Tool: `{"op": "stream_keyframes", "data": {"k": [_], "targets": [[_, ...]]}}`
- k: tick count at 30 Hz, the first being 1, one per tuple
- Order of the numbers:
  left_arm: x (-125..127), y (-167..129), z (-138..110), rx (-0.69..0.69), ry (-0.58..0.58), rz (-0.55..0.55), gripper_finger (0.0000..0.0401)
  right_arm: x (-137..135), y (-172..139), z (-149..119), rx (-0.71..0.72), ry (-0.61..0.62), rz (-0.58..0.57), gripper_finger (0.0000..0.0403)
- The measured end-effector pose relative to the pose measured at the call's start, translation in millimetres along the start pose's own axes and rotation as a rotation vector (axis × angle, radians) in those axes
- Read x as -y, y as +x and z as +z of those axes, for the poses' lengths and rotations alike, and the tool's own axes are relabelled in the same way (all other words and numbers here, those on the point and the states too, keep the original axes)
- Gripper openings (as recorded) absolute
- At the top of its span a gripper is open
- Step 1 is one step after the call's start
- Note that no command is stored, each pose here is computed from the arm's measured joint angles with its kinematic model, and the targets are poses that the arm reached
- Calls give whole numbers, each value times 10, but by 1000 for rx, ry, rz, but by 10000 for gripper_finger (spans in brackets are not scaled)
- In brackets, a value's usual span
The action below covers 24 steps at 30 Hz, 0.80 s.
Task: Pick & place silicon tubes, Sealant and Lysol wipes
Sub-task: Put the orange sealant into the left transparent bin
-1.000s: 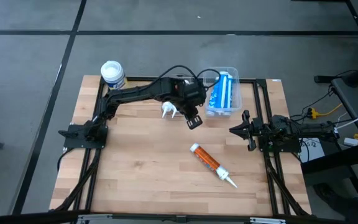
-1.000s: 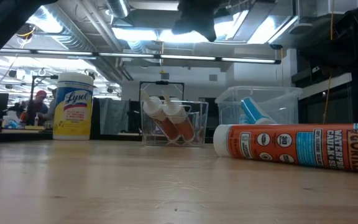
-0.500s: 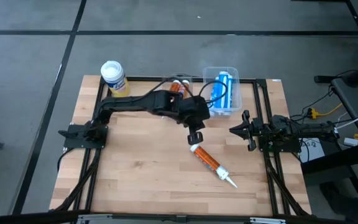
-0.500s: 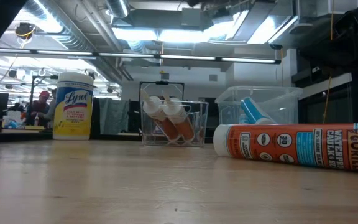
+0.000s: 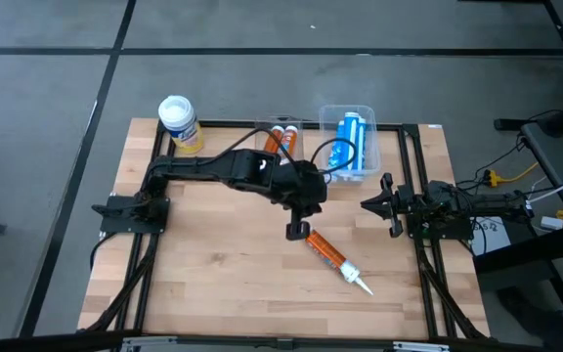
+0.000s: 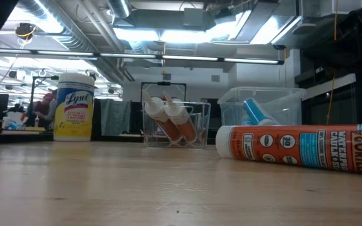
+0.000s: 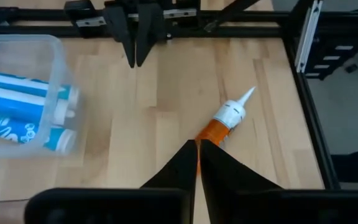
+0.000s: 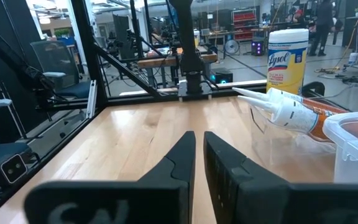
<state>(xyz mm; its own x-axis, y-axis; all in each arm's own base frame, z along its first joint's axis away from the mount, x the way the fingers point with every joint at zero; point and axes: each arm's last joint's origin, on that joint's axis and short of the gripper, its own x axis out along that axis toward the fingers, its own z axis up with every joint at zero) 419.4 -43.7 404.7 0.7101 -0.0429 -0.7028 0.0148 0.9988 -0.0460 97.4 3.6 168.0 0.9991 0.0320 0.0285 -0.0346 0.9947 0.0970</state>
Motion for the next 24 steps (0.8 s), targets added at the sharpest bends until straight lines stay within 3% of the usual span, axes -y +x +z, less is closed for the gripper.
{"op": "stream_keyframes", "data": {"k": [11,17,24], "targets": [[31,-155,22,29,10,-70,56,-2,0,15,15,2,1,35],[42,-248,59,82,26,-15,82,-9,-4,89,90,294,23,35],[113,-197,39,86,48,-29,91,-15,-13,156,153,587,63,35]]}}
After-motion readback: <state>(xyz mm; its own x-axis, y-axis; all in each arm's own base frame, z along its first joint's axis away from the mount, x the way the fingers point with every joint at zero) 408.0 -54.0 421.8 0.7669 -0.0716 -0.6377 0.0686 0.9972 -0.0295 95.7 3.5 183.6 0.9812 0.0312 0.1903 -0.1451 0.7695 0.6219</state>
